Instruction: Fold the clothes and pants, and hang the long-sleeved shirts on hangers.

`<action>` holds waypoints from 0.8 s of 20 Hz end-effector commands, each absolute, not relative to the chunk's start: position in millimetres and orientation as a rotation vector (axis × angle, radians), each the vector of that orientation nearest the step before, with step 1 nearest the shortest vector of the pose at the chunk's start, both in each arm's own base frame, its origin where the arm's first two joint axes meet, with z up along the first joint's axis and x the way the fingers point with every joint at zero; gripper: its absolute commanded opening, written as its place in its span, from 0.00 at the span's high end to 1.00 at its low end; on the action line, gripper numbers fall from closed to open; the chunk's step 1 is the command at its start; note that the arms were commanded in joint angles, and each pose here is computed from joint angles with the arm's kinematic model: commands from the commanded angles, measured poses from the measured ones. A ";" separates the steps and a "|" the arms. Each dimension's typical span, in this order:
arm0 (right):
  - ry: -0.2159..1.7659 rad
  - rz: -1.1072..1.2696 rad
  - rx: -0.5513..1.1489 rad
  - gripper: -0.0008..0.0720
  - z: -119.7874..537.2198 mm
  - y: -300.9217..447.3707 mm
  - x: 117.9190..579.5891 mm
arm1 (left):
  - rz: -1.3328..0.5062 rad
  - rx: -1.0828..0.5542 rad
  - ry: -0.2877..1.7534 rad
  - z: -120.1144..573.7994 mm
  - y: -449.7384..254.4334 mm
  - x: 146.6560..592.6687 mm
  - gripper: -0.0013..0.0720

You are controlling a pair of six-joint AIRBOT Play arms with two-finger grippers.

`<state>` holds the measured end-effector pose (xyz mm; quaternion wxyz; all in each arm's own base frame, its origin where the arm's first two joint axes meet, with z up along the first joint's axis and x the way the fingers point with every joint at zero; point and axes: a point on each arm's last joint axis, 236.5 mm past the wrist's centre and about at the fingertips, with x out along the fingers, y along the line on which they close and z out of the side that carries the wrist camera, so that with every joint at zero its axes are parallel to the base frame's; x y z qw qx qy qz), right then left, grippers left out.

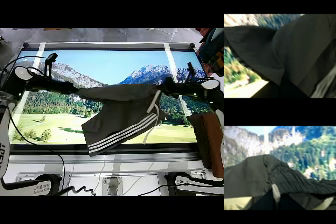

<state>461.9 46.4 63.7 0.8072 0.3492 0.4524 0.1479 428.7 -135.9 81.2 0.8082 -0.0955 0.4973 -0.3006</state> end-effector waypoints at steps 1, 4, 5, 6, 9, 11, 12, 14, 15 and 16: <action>1.174 0.290 0.587 0.95 52.9 -0.5 416.7 | -0.752 -0.225 1.324 89.6 -152.2 349.6 0.98; 1.357 0.220 0.434 0.95 43.7 -36.4 374.8 | -0.877 -0.161 1.493 94.9 -171.6 293.8 0.98; 1.426 0.214 0.408 0.95 39.1 -40.1 359.1 | -0.889 -0.155 1.517 93.1 -182.8 286.4 0.98; 1.515 0.213 0.377 0.95 34.9 -43.4 338.9 | -0.896 -0.151 1.534 89.4 -195.1 280.1 0.98; 1.698 0.138 0.270 0.95 27.9 -69.4 296.8 | -0.974 -0.075 1.593 64.7 -235.4 246.5 0.98; 1.743 0.072 0.216 0.95 24.7 -86.5 286.4 | -0.983 -0.016 1.626 37.6 -252.3 226.5 0.98; 1.758 0.062 0.208 0.95 22.1 -89.1 282.9 | -0.980 -0.007 1.626 24.0 -260.8 220.1 0.98; 1.796 0.074 0.197 0.95 13.4 -88.9 273.4 | -0.969 -0.013 1.624 1.9 -275.0 209.3 0.98; 1.818 0.111 0.166 0.95 7.1 -89.0 266.9 | -0.962 -0.011 1.619 -7.9 -279.3 205.7 0.94; 1.827 0.145 0.142 0.91 0.7 -88.7 263.4 | -0.953 -0.009 1.617 -17.3 -281.7 202.1 0.60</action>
